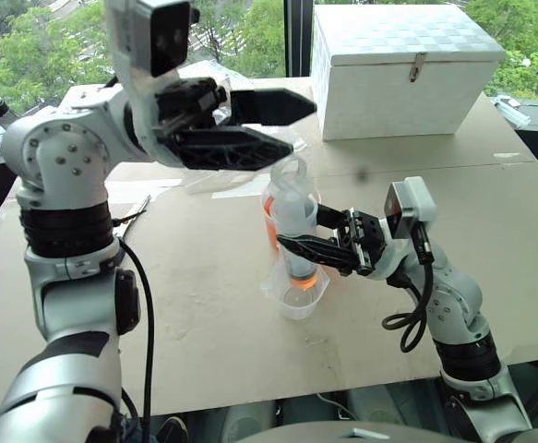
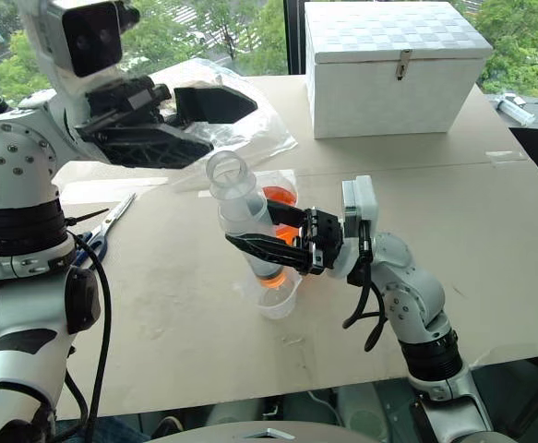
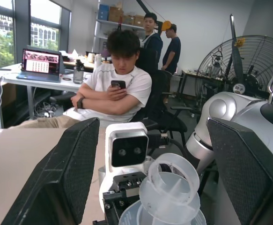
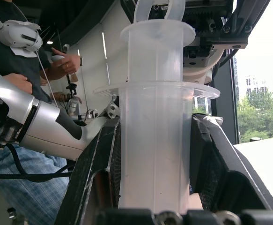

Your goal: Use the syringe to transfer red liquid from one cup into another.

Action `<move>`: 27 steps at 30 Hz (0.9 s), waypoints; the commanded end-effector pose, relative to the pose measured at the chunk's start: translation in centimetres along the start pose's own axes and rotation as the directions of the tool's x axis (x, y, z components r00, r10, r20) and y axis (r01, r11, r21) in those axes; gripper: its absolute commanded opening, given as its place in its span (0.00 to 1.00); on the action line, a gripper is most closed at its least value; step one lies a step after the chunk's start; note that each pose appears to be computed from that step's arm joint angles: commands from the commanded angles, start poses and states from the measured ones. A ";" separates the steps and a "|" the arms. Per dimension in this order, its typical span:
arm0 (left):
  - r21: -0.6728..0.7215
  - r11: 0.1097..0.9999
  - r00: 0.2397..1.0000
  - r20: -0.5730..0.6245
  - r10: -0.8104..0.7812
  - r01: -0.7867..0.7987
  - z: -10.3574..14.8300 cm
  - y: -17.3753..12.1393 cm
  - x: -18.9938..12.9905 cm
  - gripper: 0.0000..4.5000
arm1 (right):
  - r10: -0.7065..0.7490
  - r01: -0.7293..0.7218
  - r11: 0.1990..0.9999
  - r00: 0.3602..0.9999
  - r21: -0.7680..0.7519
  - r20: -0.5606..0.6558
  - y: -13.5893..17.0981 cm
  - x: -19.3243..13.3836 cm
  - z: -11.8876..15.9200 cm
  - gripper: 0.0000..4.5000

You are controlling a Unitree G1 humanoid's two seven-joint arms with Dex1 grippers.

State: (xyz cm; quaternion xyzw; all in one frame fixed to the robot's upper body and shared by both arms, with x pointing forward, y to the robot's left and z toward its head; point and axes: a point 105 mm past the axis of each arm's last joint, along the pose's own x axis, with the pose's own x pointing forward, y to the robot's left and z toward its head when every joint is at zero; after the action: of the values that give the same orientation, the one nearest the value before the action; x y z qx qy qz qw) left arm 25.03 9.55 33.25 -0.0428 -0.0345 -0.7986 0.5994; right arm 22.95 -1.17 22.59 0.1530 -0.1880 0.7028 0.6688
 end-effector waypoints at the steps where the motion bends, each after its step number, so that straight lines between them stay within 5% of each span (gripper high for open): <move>1: 0.018 0.999 0.999 -0.032 -0.025 0.026 -0.2 -0.9 0.5 0.82 | 0.009 -0.008 1.000 1.000 -0.029 0.024 0.3 0.1 0.6 0.33; 13: -0.047 0.998 0.995 -0.082 -0.051 0.047 -2.2 -1.7 0.8 0.82 | -0.014 0.014 1.000 1.000 -0.023 0.020 0.2 0.0 0.1 0.33; 15: -0.055 0.997 0.995 -0.085 -0.054 0.050 -2.3 -1.8 0.8 0.71 | -0.015 0.016 1.000 1.000 -0.024 0.021 0.1 0.0 0.1 0.33; 20: -0.069 0.997 0.994 -0.100 -0.050 0.043 -2.9 -1.8 0.8 0.24 | -0.018 0.018 0.999 1.000 -0.027 0.023 0.0 0.1 0.1 0.33; 27: -0.064 0.997 0.991 -0.126 -0.042 0.034 -3.5 -1.7 0.7 0.20 | -0.016 0.017 0.999 0.999 -0.028 0.029 -0.1 0.2 0.2 0.33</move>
State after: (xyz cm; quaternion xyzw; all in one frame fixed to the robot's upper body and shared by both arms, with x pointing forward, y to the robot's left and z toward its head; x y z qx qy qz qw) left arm 24.18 9.23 29.88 -0.0350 0.0300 -0.7984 0.6003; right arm 22.99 -0.71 21.61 0.1456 -0.1756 0.7004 0.6763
